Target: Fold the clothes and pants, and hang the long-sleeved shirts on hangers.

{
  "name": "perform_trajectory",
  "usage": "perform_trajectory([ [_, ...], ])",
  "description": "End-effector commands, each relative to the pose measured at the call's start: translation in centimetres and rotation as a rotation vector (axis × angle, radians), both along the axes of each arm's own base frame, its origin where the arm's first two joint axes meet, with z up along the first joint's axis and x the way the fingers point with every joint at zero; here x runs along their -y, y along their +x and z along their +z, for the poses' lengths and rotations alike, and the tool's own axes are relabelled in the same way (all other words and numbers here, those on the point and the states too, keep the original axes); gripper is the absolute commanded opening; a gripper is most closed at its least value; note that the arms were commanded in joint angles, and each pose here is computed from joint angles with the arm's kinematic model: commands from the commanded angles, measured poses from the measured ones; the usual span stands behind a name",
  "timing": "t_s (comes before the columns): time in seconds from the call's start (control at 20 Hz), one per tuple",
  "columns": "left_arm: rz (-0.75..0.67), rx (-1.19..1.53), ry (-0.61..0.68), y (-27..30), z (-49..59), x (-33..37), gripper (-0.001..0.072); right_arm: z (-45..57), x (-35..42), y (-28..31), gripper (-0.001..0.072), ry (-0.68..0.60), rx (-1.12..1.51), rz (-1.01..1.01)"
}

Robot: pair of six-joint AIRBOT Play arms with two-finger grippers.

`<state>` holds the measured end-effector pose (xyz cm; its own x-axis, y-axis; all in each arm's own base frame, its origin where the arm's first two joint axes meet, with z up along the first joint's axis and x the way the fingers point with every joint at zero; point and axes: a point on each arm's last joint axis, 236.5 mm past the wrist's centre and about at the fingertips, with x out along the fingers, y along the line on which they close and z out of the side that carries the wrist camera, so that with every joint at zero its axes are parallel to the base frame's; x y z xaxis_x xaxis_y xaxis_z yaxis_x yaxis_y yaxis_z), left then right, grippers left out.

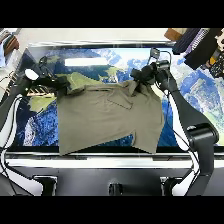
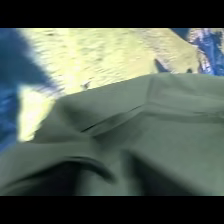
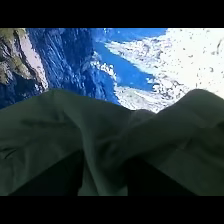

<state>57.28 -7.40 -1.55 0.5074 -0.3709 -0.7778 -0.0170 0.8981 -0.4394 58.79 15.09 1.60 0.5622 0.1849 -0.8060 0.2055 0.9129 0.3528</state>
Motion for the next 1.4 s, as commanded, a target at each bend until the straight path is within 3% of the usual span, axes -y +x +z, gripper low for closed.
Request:
perform_trajectory([
  [0.0, -0.012, 0.008, 0.002, 0.8, 0.8, 0.1, 0.0704, 2.7, 2.0, 0.1, 0.0385, 0.138, 0.005, 0.002],
  [0.1, -0.057, -0.001, 0.028, -0.6, 2.9, -2.6, 0.0704, 6.5, 7.5, -1.3, 0.0452, 0.13, 0.027, 0.058],
  [0.25, -0.045, -0.063, -0.009, -4.1, 5.2, -6.9, 0.0704, 7.6, 15.0, -8.1, 0.046, 0.134, -0.118, 0.221],
  [0.4, 0.036, -0.107, -0.032, -8.2, 5.3, -10.5, 0.0705, 5.6, 18.1, -13.9, 0.0441, 0.31, -0.279, 0.23],
  [0.5, 0.077, -0.168, -0.051, -12.5, 3.9, -11.3, 0.0704, 2.4, 19.8, -16.6, 0.044, 0.345, -0.356, 0.189],
  [0.8, 0.152, -0.273, -0.088, -22.5, 0.6, -10.5, 0.0704, -6.0, 18.0, -21.3, 0.0441, 0.444, -0.492, 0.157],
  [1.35, 0.155, -0.27, -0.058, -26.2, 2.5, -10.5, 0.0704, -10.3, 16.7, -22.4, 0.044, 0.388, -0.51, 0.176],
])
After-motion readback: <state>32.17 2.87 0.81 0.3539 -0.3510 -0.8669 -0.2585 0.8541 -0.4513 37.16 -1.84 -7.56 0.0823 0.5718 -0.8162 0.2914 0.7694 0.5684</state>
